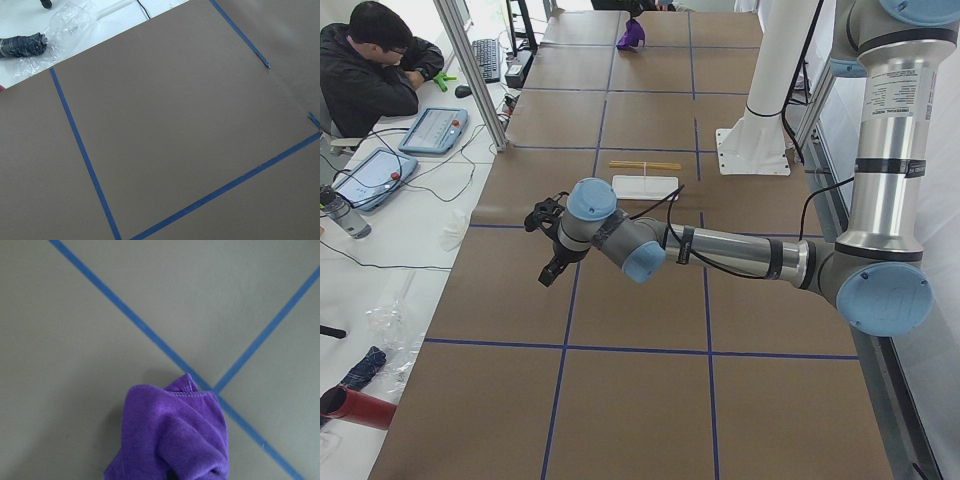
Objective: Hang towel on rack
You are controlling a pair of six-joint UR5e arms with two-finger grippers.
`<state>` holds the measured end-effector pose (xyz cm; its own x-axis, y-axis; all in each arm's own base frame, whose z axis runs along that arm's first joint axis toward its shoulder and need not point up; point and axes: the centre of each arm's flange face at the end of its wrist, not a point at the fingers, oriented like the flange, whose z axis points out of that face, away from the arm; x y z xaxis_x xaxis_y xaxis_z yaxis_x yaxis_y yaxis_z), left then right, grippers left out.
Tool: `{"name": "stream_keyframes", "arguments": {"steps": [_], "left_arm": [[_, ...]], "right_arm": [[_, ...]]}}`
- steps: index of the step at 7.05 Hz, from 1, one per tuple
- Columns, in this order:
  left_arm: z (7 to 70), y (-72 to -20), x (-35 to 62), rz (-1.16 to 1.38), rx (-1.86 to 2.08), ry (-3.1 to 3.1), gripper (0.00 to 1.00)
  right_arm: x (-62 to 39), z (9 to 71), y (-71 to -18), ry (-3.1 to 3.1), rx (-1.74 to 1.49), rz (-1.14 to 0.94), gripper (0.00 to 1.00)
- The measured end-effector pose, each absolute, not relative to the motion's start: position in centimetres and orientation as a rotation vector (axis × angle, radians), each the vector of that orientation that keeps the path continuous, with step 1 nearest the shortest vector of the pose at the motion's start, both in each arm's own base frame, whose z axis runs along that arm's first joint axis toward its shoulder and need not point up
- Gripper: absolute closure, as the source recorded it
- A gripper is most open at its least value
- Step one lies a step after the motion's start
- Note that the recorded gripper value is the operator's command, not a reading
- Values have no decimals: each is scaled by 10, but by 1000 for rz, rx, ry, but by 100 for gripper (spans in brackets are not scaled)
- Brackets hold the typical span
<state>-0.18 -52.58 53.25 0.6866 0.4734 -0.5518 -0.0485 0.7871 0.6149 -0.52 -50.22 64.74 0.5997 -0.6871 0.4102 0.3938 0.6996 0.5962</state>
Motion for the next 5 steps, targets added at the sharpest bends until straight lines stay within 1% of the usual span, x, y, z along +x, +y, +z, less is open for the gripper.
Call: {"name": "stream_keyframes", "arguments": {"steps": [1,3,5], "left_arm": [[528,-526,-1,328,637,769,0],[504,-534,45,384,651,817,0],[455,-554,101,286,567,942,0]], "right_arm": [[-21,602,-534,-675,533,-686,100],[-73,526,-579,-709,575,-738,100],[-143,440,-600,-784,587,-696,100]]}}
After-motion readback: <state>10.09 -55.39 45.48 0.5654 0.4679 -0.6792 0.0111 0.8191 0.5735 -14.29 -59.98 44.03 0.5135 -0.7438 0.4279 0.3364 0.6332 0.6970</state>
